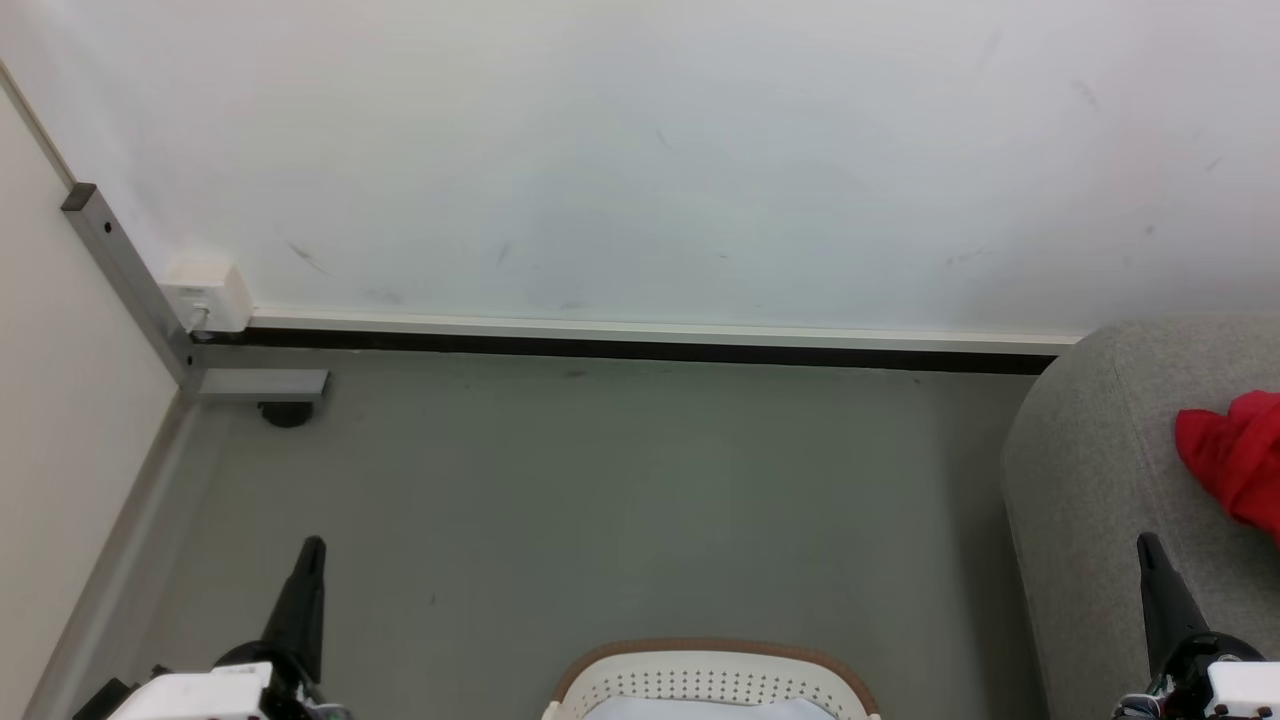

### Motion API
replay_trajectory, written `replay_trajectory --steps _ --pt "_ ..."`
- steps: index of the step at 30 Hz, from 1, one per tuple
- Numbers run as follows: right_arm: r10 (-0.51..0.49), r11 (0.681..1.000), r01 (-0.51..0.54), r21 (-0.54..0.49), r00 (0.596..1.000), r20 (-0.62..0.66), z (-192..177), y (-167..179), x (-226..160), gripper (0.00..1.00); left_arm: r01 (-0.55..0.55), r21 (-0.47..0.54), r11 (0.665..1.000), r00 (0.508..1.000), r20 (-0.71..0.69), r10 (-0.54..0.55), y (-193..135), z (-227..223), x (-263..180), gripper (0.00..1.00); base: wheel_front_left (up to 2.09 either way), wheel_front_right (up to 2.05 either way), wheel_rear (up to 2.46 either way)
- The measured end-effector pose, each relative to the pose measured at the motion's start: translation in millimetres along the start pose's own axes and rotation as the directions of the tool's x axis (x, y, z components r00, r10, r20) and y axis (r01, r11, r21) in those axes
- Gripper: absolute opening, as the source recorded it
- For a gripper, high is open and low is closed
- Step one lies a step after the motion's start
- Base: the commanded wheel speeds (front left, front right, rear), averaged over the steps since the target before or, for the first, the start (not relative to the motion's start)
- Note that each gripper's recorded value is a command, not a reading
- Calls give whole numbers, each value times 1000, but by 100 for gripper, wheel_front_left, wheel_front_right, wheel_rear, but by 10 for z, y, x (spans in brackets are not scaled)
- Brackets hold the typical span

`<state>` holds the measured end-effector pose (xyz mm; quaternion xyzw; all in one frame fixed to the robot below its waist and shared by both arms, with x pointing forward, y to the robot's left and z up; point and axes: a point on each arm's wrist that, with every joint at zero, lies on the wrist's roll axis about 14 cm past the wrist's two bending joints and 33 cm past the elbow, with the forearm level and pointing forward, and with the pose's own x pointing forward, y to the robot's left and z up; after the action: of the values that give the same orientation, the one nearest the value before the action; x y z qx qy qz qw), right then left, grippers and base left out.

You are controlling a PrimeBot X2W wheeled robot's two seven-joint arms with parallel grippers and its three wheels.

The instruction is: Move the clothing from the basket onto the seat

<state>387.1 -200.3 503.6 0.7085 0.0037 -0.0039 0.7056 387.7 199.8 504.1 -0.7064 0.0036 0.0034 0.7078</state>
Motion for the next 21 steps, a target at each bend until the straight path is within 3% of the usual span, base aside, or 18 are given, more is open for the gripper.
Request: replay_trajectory --steps 21 --pt "0 1000 0 2 1000 -2 -3 0 0 0 0 0 1000 1000 0 0 0 0 0 0 0 0 0"
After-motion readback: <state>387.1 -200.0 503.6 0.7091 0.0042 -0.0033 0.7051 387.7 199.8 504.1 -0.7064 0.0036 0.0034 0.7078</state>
